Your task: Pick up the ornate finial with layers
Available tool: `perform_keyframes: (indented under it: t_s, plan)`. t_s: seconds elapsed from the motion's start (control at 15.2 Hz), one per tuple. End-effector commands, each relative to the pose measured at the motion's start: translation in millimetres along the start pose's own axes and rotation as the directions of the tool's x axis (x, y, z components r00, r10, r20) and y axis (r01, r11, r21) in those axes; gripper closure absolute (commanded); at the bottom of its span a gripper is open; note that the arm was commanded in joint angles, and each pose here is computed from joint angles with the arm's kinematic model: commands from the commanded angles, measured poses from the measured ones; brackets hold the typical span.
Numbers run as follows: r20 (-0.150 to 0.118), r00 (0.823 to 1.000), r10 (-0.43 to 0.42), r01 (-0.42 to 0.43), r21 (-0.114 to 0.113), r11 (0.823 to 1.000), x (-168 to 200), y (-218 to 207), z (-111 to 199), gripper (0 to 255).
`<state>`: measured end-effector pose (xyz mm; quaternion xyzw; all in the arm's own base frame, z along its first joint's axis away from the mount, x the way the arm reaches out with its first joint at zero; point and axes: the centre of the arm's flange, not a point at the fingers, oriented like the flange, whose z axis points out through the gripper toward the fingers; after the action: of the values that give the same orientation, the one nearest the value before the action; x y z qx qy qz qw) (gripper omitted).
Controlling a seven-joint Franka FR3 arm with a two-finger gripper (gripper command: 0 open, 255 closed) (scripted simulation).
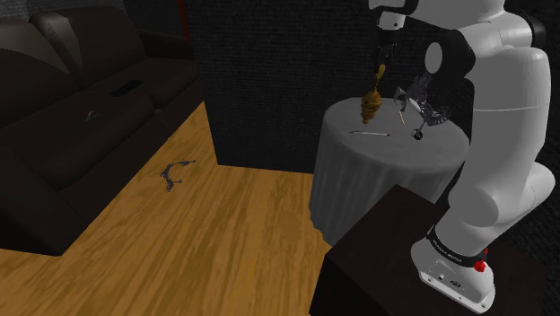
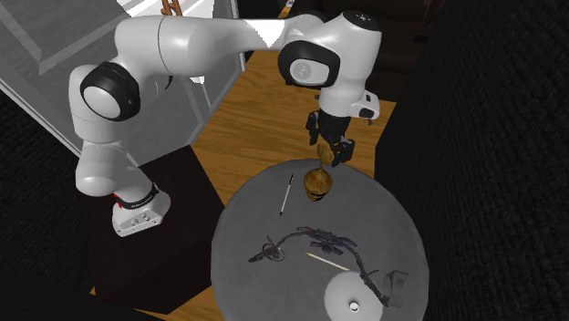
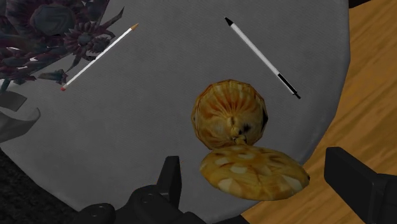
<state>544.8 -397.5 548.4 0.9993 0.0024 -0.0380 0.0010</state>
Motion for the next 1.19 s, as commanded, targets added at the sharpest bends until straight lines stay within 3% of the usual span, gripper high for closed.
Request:
perform_keyframes:
  t_s: [0.0,0.07,0.66,1.12]
  plan:
    - [0.000,1.000,0.000,0.000,0.000,1.000,0.9,-0.2,4.6,0]
    - [0.000,1.000,0.000,0.000,0.000,1.000,0.4,-0.9,3.7,255]
    - [0.000,1.000,0.000,0.000,0.000,1.000,0.9,-0.2,4.6,255]
    - [0.000,1.000,0.000,0.000,0.000,1.000,-1.9,-0.1,-32.3,255]
